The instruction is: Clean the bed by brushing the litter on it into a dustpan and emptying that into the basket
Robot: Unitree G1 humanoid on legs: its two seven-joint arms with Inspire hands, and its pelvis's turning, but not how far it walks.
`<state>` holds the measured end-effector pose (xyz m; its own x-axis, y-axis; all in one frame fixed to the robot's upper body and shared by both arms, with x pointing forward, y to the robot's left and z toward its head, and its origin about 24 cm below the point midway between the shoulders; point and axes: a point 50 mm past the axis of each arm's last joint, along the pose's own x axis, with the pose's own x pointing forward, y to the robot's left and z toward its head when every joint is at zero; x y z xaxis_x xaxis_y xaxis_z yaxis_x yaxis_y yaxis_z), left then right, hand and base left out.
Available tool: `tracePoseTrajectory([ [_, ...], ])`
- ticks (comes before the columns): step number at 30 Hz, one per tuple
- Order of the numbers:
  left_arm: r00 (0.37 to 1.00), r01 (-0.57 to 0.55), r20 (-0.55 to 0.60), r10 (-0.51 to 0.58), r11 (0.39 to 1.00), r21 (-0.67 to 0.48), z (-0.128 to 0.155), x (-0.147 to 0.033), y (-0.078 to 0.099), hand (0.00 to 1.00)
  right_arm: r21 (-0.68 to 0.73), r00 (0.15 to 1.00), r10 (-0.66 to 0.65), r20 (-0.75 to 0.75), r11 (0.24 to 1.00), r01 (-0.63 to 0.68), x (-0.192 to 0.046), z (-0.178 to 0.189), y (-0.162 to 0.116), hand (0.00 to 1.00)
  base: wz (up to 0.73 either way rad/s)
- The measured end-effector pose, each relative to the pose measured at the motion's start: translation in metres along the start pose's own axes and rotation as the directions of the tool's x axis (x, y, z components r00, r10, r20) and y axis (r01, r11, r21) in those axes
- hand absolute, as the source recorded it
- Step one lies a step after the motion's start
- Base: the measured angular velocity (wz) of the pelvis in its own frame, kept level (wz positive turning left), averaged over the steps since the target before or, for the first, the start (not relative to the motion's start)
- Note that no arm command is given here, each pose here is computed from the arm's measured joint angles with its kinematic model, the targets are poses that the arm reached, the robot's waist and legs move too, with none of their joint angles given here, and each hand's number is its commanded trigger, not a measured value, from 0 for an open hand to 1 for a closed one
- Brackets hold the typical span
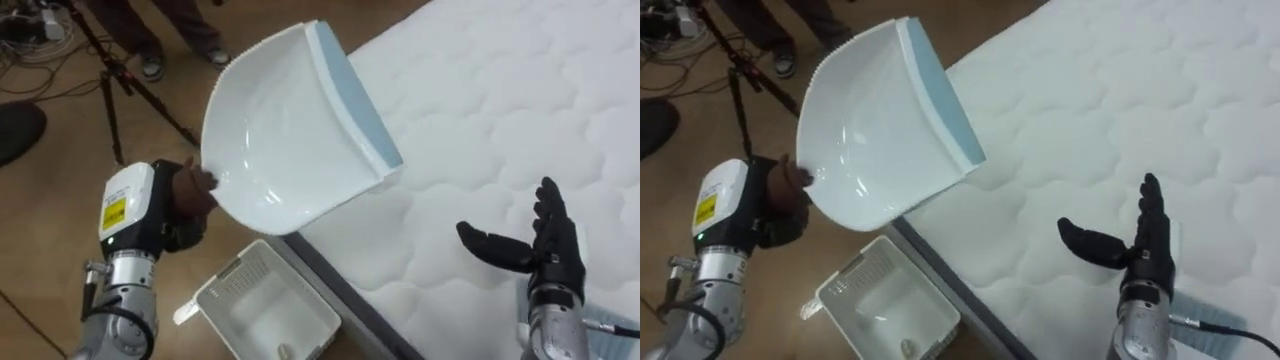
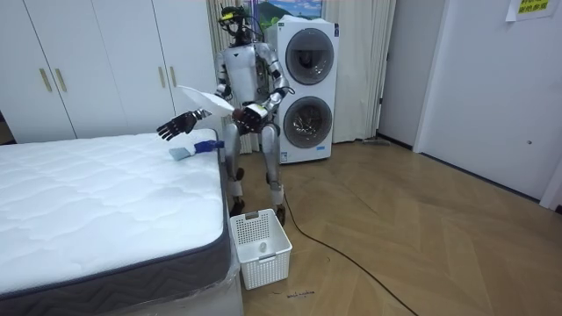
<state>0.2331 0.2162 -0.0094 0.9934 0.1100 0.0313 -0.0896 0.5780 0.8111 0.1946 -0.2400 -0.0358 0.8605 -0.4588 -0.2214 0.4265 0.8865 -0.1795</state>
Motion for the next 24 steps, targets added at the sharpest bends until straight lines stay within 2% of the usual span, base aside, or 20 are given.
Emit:
tracePoseTrajectory([
  [4,1.000,-0.012,0.019,0.012,0.999,-0.034,0.008,0.001,0.000,1.00,0.015,1.000,-0.003,0.005,1.000,0.003,0.000,0.002,0.003,0.00,-0.80],
  [9,1.000,-0.023,0.014,0.024,0.998,-0.053,0.010,0.001,-0.001,1.00,0.033,0.997,0.057,0.046,0.998,-0.058,0.007,0.015,0.019,0.00,-1.94],
  [11,0.999,-0.038,0.010,0.038,0.998,-0.056,0.009,0.003,0.002,1.00,0.035,0.994,0.088,0.058,0.995,-0.090,0.008,0.017,0.023,0.00,-1.32],
  [13,0.998,-0.049,0.025,0.051,0.997,-0.062,0.013,0.007,0.004,1.00,0.032,0.995,0.084,0.046,0.996,-0.085,0.007,0.014,0.021,0.00,-0.70],
  [18,0.998,-0.060,0.027,0.063,0.993,-0.104,0.017,-0.001,0.005,1.00,0.039,0.993,0.088,0.076,0.995,-0.091,0.007,0.017,0.022,0.00,-0.55],
  [24,1.000,-0.012,-0.004,0.011,0.993,-0.117,0.010,-0.011,-0.001,1.00,0.043,0.995,0.079,0.066,0.996,-0.082,0.004,0.014,0.018,0.00,-0.14],
])
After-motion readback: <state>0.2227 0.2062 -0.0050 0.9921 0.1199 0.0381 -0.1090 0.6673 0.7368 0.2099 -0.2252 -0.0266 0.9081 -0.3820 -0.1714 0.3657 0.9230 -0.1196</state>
